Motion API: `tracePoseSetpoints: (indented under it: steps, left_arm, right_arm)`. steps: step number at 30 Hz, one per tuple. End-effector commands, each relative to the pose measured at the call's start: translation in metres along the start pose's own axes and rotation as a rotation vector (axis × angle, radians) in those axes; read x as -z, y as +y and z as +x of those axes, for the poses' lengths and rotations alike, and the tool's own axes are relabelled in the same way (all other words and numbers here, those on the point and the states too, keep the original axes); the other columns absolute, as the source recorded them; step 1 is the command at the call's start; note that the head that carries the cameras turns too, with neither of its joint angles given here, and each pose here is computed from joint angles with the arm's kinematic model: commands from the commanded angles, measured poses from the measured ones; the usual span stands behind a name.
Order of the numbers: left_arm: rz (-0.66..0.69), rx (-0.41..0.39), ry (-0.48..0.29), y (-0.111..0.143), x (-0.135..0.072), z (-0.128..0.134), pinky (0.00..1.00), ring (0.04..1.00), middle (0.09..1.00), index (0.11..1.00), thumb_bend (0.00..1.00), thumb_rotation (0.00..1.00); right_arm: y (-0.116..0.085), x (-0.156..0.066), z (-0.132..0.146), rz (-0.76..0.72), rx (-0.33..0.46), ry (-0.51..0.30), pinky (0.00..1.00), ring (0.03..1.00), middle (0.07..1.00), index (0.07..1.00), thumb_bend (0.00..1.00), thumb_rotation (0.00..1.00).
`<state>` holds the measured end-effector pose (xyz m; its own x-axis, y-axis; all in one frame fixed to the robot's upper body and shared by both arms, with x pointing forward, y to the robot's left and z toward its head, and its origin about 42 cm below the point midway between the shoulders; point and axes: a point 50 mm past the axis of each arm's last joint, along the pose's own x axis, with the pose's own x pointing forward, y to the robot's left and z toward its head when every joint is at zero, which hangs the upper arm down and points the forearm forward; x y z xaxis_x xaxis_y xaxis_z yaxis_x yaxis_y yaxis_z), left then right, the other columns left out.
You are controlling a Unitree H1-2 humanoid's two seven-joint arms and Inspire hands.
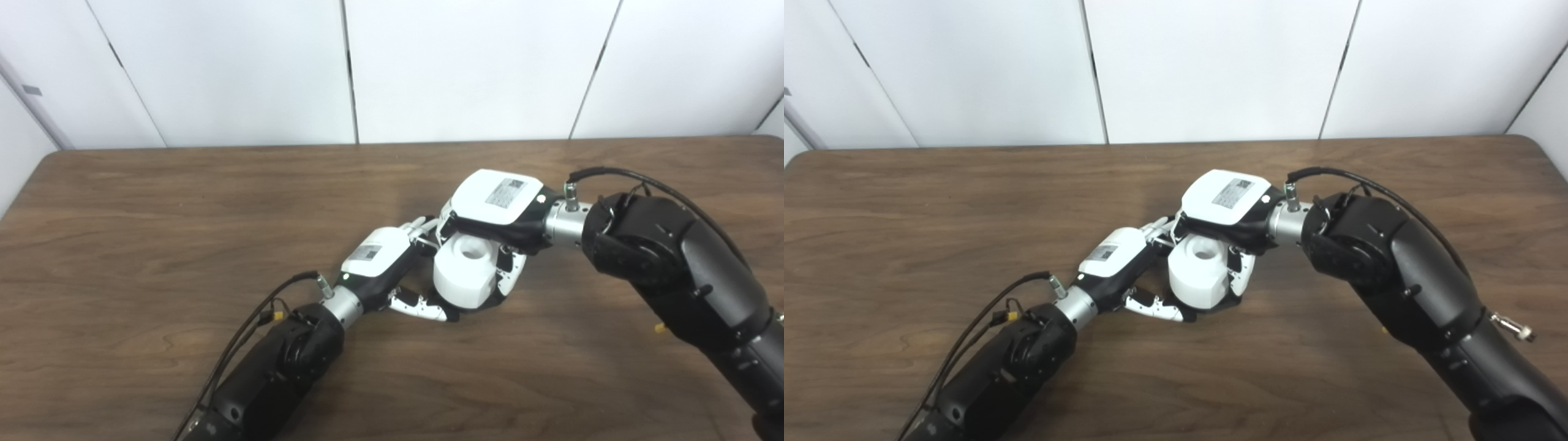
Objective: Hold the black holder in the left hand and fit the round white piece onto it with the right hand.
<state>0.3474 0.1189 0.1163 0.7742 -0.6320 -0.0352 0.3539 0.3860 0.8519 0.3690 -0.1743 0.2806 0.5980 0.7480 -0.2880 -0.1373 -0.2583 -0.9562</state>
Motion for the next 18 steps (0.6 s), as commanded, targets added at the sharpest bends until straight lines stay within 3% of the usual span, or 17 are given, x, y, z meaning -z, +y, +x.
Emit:
tracePoseSetpoints:
  steps: [1, 9, 11, 16, 18]
  left_arm:
    - [0.014, 0.193, 0.083, -0.0337, 0.0151, -0.0208, 0.95, 1.000, 0.973, 0.486, 0.52, 0.07]
    - [0.009, 0.187, 0.085, -0.0315, 0.0149, -0.0213, 0.96, 0.999, 0.970, 0.486, 0.52, 0.07]
    - [0.017, 0.181, 0.083, -0.0320, 0.0149, -0.0213, 0.94, 0.992, 0.966, 0.485, 0.52, 0.07]
    - [0.022, 0.174, 0.086, -0.0329, 0.0165, -0.0210, 0.93, 0.985, 0.960, 0.485, 0.52, 0.07]
    - [0.020, 0.177, 0.089, -0.0329, 0.0167, -0.0210, 0.94, 0.987, 0.961, 0.485, 0.52, 0.07]
  right_arm:
    - [0.0034, 0.0038, 0.0005, -0.011, -0.006, 0.018, 0.81, 0.805, 0.721, 0.482, 0.53, 0.14]
    - [0.0112, 0.0024, 0.0001, 0.010, -0.001, 0.037, 0.81, 0.801, 0.730, 0.492, 0.52, 0.14]
    - [0.0107, 0.0022, -0.0015, 0.021, 0.002, 0.044, 0.81, 0.801, 0.757, 0.695, 0.78, 0.16]
    - [0.0085, 0.0027, -0.0042, 0.038, 0.022, 0.047, 0.80, 0.834, 0.851, 0.948, 0.91, 0.20]
    - [0.0067, 0.0025, -0.0055, 0.020, 0.029, 0.045, 0.79, 0.842, 0.875, 0.977, 0.93, 0.23]
